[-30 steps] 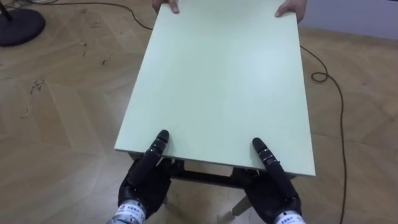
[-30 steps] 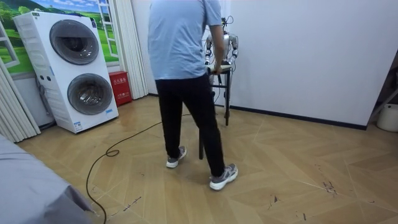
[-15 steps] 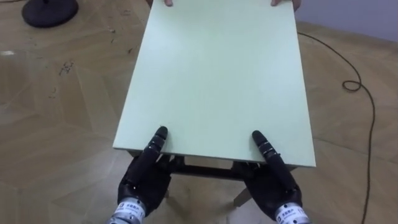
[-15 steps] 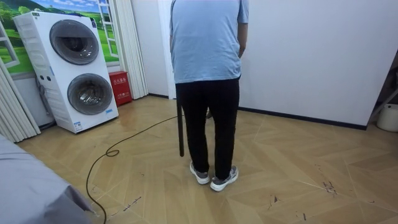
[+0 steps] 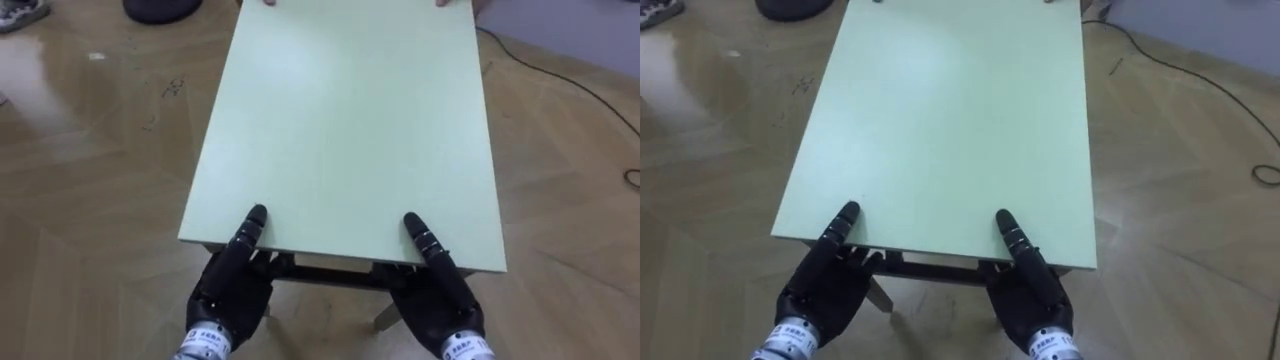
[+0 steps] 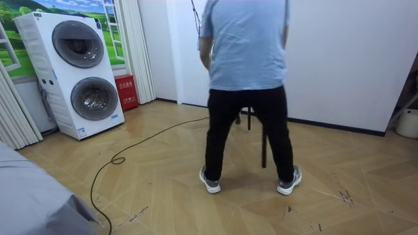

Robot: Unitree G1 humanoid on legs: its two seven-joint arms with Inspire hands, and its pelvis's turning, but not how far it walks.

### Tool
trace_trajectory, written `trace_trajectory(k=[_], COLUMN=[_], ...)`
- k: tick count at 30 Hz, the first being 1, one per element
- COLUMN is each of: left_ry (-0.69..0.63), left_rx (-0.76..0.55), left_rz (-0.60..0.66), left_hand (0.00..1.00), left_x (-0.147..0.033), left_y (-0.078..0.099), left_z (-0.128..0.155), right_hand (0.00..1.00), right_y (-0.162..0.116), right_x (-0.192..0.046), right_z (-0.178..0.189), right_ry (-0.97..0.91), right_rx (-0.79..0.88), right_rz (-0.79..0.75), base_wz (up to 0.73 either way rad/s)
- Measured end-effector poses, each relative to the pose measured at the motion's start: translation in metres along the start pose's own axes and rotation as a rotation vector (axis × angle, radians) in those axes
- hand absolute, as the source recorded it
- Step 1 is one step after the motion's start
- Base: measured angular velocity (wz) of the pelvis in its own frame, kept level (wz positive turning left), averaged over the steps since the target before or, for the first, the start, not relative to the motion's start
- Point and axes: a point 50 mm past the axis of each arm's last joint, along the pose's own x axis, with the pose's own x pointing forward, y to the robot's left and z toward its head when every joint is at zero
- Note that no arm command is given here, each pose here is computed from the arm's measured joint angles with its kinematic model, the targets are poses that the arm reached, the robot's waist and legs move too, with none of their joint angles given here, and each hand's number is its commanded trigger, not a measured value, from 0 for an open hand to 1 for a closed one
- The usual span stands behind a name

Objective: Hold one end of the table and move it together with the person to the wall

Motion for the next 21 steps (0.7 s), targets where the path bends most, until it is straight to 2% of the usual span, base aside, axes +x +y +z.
trace_trajectory(k=[3,16,21], left_ry=[0.007,0.014,0.028], left_rx=[0.0,-0.044,-0.03], left_rz=[0.001,0.031,0.033], left_hand=[1.0,1.0,1.0], left_x=[-0.0005,-0.0058,-0.0065], left_y=[0.0004,0.0067,0.0071], left_z=[-0.0009,-0.0033,-0.0051], right_hand=[1.0,1.0,1.0], right_y=[-0.0006,-0.0004,-0.006], right_x=[-0.0001,0.0013,-0.0045], right_z=[0.0025,0.001,0.0012], right_ry=[0.003,0.032,0.026], right_rx=[-0.004,-0.028,-0.019], right_rz=[0.001,-0.015,-0.04], base_wz=[0.8,0.45,0.92])
